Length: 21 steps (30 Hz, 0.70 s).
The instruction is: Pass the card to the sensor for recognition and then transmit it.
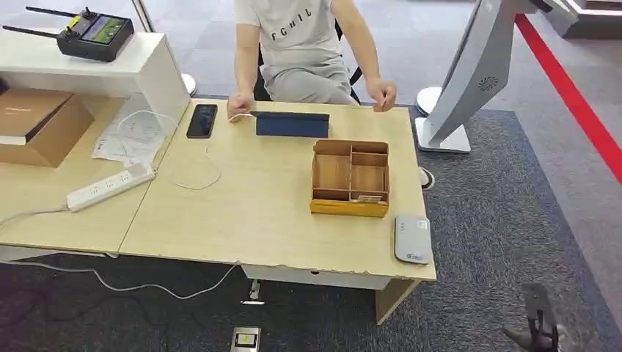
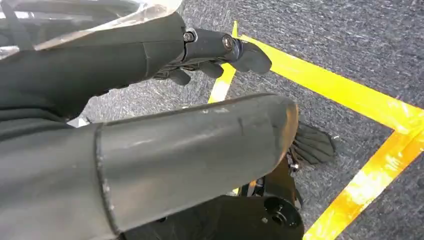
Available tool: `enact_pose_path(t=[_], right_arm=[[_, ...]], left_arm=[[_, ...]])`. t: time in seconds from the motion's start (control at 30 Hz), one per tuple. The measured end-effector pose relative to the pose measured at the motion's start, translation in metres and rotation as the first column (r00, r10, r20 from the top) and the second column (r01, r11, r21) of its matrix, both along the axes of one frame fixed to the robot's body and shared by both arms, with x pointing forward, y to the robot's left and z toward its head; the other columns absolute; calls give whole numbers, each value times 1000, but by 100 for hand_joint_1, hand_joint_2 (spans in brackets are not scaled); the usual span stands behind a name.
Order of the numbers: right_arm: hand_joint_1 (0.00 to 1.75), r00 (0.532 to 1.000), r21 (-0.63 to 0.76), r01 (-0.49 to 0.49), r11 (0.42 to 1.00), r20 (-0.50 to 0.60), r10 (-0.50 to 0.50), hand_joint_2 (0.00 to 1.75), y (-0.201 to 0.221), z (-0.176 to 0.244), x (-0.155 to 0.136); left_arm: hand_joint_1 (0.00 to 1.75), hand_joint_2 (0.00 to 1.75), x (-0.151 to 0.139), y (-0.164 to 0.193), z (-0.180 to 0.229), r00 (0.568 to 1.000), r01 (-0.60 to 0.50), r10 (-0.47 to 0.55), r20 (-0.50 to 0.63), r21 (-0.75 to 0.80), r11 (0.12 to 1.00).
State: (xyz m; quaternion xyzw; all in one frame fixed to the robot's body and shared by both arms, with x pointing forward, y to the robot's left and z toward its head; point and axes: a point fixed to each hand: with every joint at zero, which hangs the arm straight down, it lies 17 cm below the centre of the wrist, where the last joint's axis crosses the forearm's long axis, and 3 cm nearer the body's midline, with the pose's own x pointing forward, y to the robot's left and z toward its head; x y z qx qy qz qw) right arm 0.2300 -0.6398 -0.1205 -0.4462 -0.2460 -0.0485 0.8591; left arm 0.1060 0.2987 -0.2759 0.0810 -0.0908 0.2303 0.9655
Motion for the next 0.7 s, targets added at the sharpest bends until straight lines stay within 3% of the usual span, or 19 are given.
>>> enact_pose_path(t=[0.17, 0.3, 0.47, 0.53, 0.6, 0.67, 0.7], right_arm=[[0, 991, -58, -27, 998, 130, 34, 175, -20, 39, 25], [0, 957, -134, -56, 989, 275, 92, 175, -35, 83, 54], [0, 927, -344, -126, 931, 293, 233, 175, -36, 174, 115], [0, 920, -421, -154, 894, 270, 286, 175, -25, 213, 141], [0, 878, -520, -226, 823, 256, 403, 175, 2, 257, 172], [0, 827, -609, -285, 740, 234, 511, 175, 35, 296, 198], [0, 797, -672, -319, 668, 191, 573, 175, 55, 316, 211]], left_arm=[[0, 0, 0, 6, 0, 1000, 1, -1, -1, 9, 1000], [0, 0, 1, 9, 0, 1000, 4, -4, 3, 7, 1000], [0, 0, 4, 11, 1, 1000, 9, -9, 15, 3, 1000], [0, 0, 7, 13, 1, 1000, 11, -11, 23, 7, 1000], [0, 0, 8, 13, 2, 999, 14, -15, 31, 8, 1000], [0, 0, 10, 14, 2, 999, 16, -16, 38, 7, 1000], [0, 0, 10, 14, 2, 999, 18, -18, 40, 6, 1000]])
